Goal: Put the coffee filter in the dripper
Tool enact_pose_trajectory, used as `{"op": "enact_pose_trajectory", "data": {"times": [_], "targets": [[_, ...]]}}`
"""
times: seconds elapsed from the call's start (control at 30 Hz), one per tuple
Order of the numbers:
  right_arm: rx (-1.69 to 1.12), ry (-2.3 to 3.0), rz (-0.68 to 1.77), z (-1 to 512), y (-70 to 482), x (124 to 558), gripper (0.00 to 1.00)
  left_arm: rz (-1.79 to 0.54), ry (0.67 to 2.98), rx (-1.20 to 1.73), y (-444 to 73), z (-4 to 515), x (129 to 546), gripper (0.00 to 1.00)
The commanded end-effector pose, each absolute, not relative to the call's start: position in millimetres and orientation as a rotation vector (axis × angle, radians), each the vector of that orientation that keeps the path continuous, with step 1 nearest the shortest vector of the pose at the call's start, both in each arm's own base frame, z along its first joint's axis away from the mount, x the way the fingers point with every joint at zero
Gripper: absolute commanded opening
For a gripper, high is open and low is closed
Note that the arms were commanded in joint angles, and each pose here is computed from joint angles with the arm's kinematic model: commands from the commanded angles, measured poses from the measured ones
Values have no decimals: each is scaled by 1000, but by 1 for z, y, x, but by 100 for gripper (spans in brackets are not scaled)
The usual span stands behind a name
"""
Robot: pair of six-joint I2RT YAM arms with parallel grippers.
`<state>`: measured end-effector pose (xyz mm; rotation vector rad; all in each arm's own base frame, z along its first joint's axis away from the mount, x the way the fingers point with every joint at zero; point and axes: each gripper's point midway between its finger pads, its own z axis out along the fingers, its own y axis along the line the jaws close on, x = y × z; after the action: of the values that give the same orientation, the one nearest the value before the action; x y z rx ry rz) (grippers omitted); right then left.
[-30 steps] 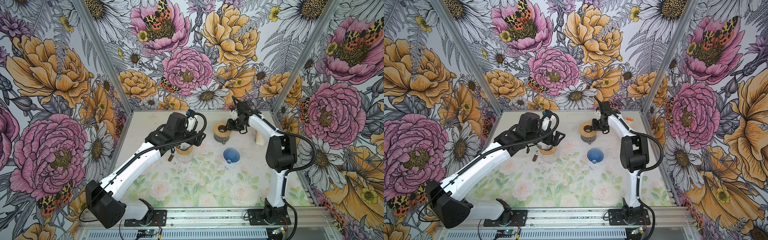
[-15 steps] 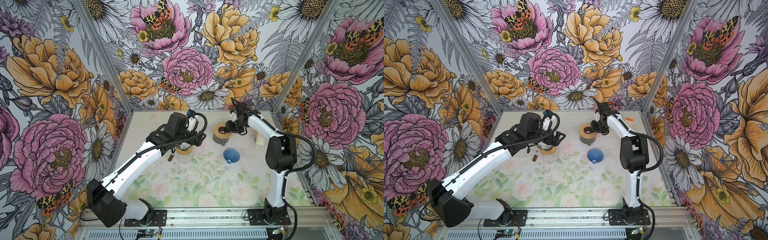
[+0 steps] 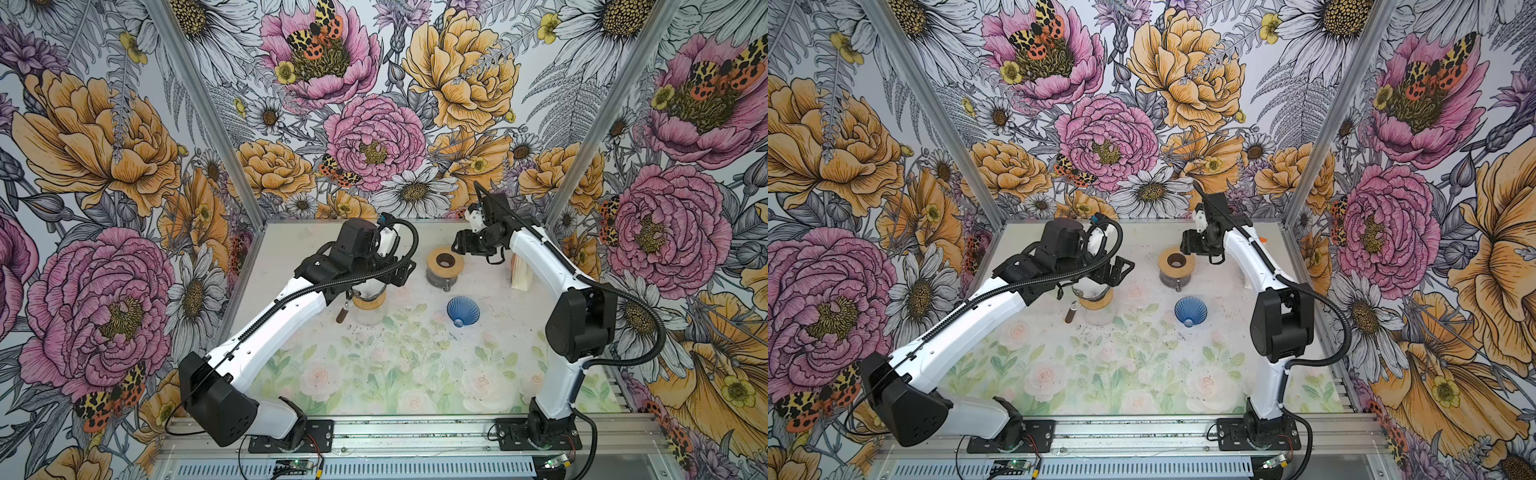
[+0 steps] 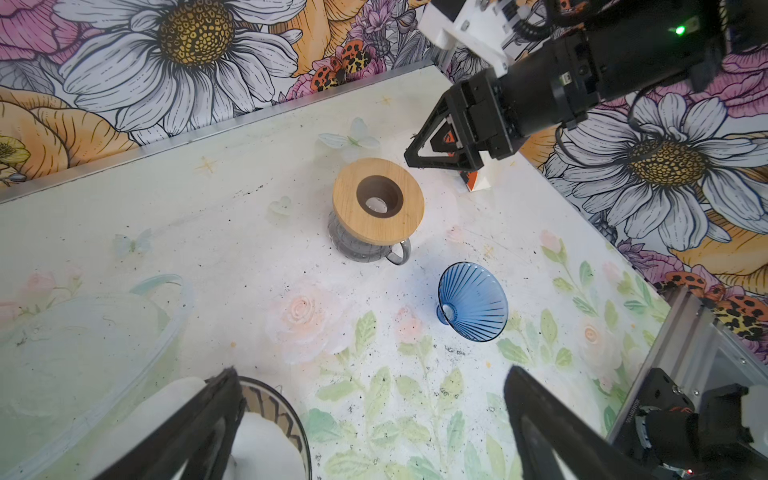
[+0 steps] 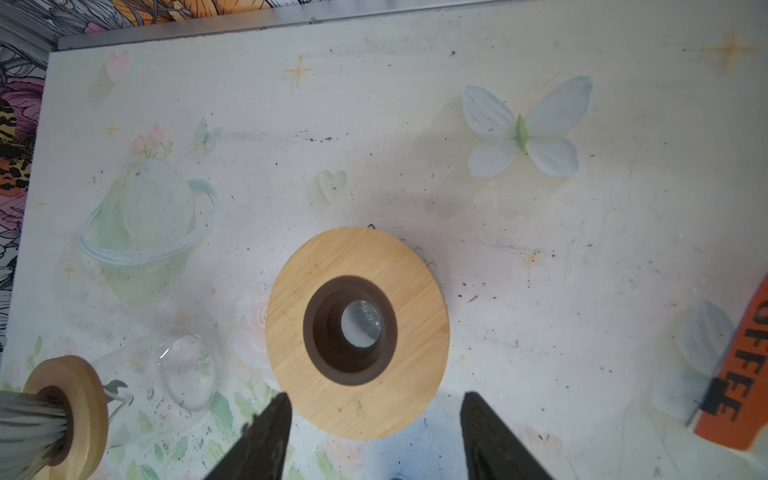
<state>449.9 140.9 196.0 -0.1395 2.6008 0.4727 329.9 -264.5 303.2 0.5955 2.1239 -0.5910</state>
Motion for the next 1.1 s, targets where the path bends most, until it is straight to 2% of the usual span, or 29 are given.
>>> {"op": "enact_pose_trajectory", "data": {"times": [0.0, 0.47, 0.63, 1.07], "targets": [[-131, 2572, 447, 213, 136, 433, 67, -618, 2020, 614, -263, 337, 324, 99], [16, 2658, 369, 185, 109, 352, 61, -655, 2066, 599, -254, 308, 288, 99], [60, 2732, 400, 160, 108, 326, 60, -664, 2085, 589, -254, 295, 280, 99], [112, 2861, 434, 104, 113, 303, 52, -643, 2112, 581, -251, 279, 272, 99]]}}
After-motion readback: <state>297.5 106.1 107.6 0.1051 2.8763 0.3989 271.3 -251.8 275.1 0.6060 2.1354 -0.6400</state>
